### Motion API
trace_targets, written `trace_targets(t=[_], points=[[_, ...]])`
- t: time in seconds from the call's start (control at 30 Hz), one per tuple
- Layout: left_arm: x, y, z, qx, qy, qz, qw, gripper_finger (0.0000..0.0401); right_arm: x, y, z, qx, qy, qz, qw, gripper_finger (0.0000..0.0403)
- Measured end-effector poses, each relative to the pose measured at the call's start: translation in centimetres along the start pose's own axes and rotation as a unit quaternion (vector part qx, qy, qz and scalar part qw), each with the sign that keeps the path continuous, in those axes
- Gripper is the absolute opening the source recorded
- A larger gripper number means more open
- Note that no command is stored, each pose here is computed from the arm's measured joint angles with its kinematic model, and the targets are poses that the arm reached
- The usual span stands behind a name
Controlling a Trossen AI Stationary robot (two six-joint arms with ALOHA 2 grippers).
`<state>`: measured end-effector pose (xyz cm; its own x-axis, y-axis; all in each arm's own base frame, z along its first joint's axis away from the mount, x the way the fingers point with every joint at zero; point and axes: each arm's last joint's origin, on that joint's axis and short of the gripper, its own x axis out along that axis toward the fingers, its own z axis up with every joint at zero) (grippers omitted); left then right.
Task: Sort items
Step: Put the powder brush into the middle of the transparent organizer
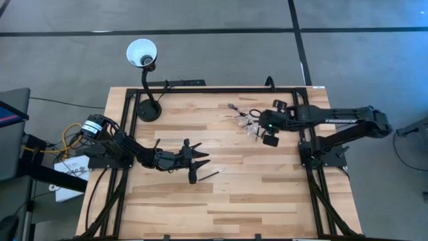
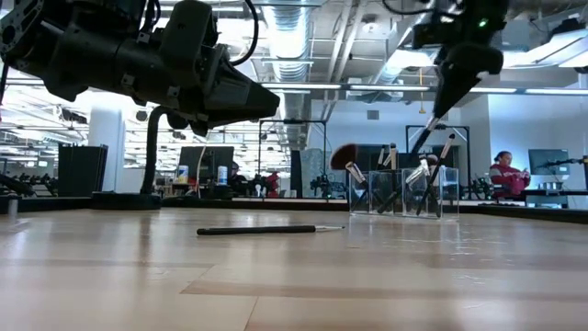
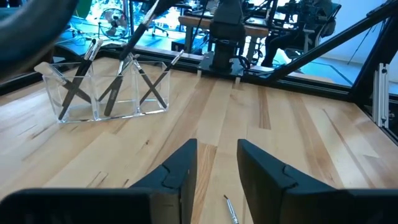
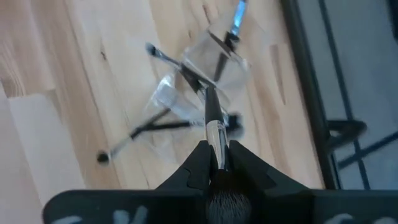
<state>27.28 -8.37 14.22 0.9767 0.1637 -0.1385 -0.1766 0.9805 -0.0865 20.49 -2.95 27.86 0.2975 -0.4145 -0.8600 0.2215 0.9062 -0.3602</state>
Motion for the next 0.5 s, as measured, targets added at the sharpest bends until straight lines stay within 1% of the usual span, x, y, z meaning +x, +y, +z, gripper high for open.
trace_targets(t=[0.13, 0.23, 0.37, 0.5], points=[[0.0, 0.0, 0.0, 0.000, 0.000, 0.000, 1.000, 0.0111, 2.0, -0.1, 1.3, -0.008, 0.003, 0.032, 0.999, 0.0035], [0.0, 0.0, 0.0, 0.000, 0.000, 0.000, 1.000, 0.0111, 3.9, -0.1, 1.8, -0.005, 0.037, 0.044, 0.998, 0.0043], [0.0, 0.0, 0.0, 0.000, 0.000, 0.000, 1.000, 0.0111, 6.3, 0.1, 2.1, -0.029, 0.081, 0.049, 0.995, 0.0043], [0.0, 0.0, 0.0, 0.000, 0.000, 0.000, 1.000, 0.0111, 8.1, 0.4, 2.5, -0.039, 0.105, 0.053, 0.992, 0.0047]])
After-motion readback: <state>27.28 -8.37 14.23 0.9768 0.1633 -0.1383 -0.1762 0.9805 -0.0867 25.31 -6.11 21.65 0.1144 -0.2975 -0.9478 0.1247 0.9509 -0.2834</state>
